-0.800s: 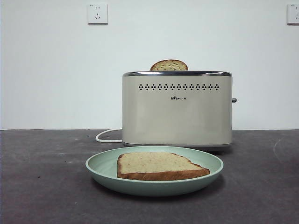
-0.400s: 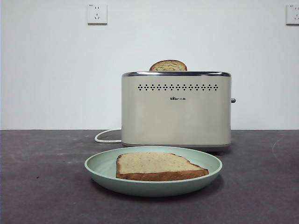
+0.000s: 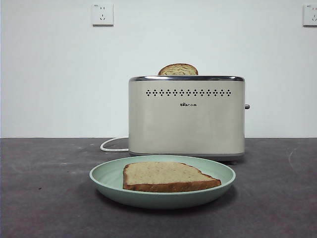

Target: Take the bread from the toaster,put the bread on the plate,put the plate on the table

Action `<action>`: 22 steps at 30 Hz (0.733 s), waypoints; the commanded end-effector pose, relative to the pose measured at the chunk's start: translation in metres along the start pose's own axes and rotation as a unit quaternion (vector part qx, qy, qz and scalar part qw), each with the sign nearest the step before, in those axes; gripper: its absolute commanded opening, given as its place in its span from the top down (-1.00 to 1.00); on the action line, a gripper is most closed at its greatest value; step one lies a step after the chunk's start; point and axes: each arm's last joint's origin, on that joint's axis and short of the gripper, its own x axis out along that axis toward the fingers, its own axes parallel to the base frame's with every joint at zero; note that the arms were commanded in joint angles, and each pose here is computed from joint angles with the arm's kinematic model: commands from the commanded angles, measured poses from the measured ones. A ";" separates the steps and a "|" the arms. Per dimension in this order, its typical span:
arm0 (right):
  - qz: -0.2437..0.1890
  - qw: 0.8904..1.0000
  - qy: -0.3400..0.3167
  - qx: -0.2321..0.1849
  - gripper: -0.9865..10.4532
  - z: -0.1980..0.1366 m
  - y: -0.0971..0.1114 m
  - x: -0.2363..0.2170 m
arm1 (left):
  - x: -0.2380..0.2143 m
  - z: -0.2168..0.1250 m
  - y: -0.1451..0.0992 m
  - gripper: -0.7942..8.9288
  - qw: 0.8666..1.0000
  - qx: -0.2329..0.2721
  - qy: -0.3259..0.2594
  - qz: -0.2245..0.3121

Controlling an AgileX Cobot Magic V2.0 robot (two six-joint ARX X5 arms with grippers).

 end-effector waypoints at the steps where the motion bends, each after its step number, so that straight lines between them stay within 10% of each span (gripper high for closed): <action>1: -0.012 1.000 -0.006 0.011 0.82 -0.039 -0.004 0.017 | 0.001 -0.003 0.000 0.84 1.000 -0.005 0.002 0.002; 22: -0.091 0.993 -0.061 0.040 0.82 -0.186 -0.011 0.068 | 0.001 -0.003 0.000 0.84 1.000 -0.005 0.002 0.002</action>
